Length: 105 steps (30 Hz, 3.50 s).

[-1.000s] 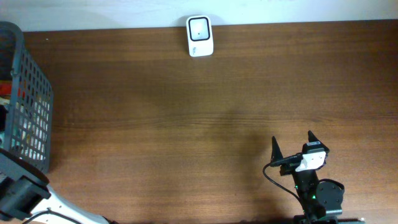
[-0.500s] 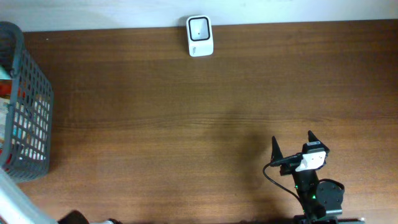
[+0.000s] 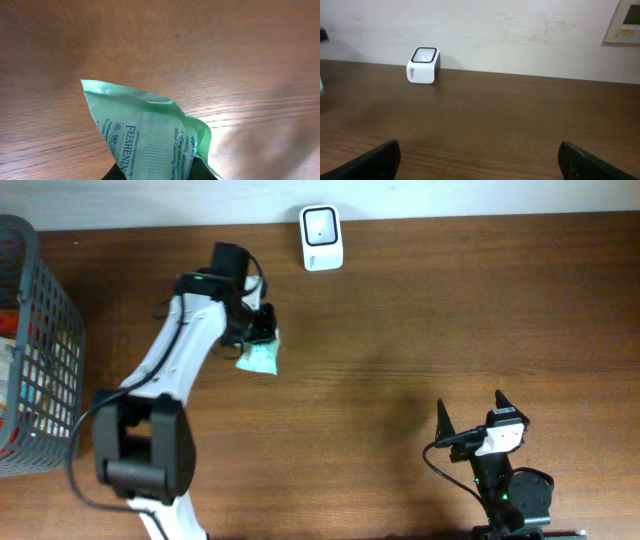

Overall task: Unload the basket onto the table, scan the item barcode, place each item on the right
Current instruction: 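Carry the mint-green pack out and drop it on the table centre, then take the yellow snack bag from the basket and place it beside the green pack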

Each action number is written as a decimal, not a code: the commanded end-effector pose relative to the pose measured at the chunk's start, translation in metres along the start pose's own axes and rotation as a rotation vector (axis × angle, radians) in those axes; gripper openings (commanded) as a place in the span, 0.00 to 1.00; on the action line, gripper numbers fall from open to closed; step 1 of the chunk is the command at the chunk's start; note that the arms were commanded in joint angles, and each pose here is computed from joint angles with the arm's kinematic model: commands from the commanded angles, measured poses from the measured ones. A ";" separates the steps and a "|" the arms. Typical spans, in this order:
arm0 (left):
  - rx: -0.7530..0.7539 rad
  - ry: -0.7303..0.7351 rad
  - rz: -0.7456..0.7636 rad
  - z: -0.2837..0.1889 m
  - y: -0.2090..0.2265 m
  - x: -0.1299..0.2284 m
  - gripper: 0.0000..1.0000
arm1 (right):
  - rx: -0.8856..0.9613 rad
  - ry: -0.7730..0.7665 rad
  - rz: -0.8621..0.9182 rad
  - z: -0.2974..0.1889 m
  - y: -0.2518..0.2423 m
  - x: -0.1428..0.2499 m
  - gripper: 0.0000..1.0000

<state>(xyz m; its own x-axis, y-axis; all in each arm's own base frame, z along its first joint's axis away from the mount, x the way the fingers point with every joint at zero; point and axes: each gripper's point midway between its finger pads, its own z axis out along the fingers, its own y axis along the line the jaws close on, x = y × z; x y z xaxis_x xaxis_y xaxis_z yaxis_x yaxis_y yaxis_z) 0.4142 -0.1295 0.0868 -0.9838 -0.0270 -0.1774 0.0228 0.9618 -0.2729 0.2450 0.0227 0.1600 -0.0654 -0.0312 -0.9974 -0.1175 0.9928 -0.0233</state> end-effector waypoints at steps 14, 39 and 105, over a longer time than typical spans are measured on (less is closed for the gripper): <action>-0.056 -0.102 0.078 -0.026 -0.040 -0.031 0.99 | -0.003 0.002 0.007 0.000 0.001 0.002 0.99; -0.509 -0.311 -0.904 -0.181 0.453 0.008 0.97 | -0.003 0.002 0.007 0.000 0.001 0.002 0.99; -0.621 -0.477 -0.785 -0.302 0.428 0.026 1.00 | -0.003 0.002 0.007 0.000 0.001 0.002 0.99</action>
<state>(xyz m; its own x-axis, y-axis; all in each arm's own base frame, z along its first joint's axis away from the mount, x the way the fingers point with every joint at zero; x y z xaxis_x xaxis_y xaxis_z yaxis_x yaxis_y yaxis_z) 0.3326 0.3552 0.2923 -0.4297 -0.6641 -0.6118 -0.8415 0.5402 0.0047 0.2450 0.0227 0.1601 -0.0650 -0.0312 -0.9974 -0.1174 0.9928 -0.0234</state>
